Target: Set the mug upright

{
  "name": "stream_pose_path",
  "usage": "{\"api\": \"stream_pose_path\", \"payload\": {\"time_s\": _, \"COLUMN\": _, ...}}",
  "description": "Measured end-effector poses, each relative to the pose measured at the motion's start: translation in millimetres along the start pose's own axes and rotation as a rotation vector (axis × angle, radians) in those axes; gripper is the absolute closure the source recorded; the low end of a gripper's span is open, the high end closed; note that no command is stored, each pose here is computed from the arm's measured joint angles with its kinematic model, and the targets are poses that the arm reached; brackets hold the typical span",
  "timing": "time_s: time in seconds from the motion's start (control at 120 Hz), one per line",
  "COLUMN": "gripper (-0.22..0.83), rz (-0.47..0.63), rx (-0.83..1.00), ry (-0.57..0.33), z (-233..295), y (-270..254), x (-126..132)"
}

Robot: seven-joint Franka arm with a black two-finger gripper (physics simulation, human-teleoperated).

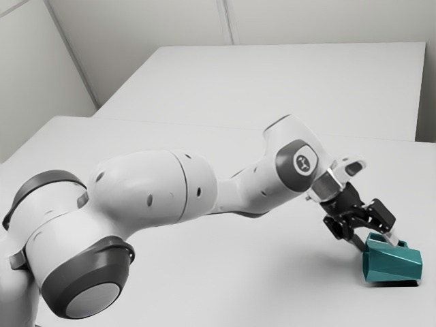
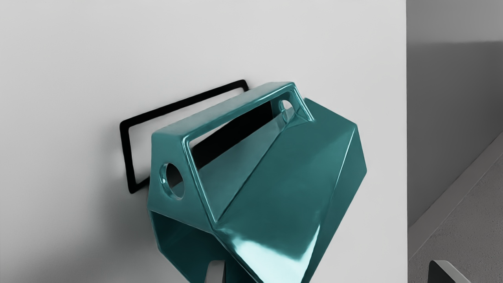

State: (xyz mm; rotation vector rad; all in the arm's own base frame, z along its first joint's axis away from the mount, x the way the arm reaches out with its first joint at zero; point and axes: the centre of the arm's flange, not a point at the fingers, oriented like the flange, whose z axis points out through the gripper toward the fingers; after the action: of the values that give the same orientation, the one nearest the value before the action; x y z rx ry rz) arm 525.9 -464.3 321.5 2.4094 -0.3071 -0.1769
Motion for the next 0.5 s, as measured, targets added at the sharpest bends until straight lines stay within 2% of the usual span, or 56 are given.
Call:
{"api": "stream_pose_path", "payload": {"time_s": 0.233, "gripper": 0.08, "rz": 0.014, "rx": -0.004, "ry": -0.019, "z": 10.5, "y": -9.4, "x": 11.9}}
{"api": "stream_pose_path", "payload": {"time_s": 0.5, "gripper": 0.28, "rz": 0.026, "rx": -0.027, "ry": -0.038, "z": 18.7, "y": -2.7, "x": 7.4}}
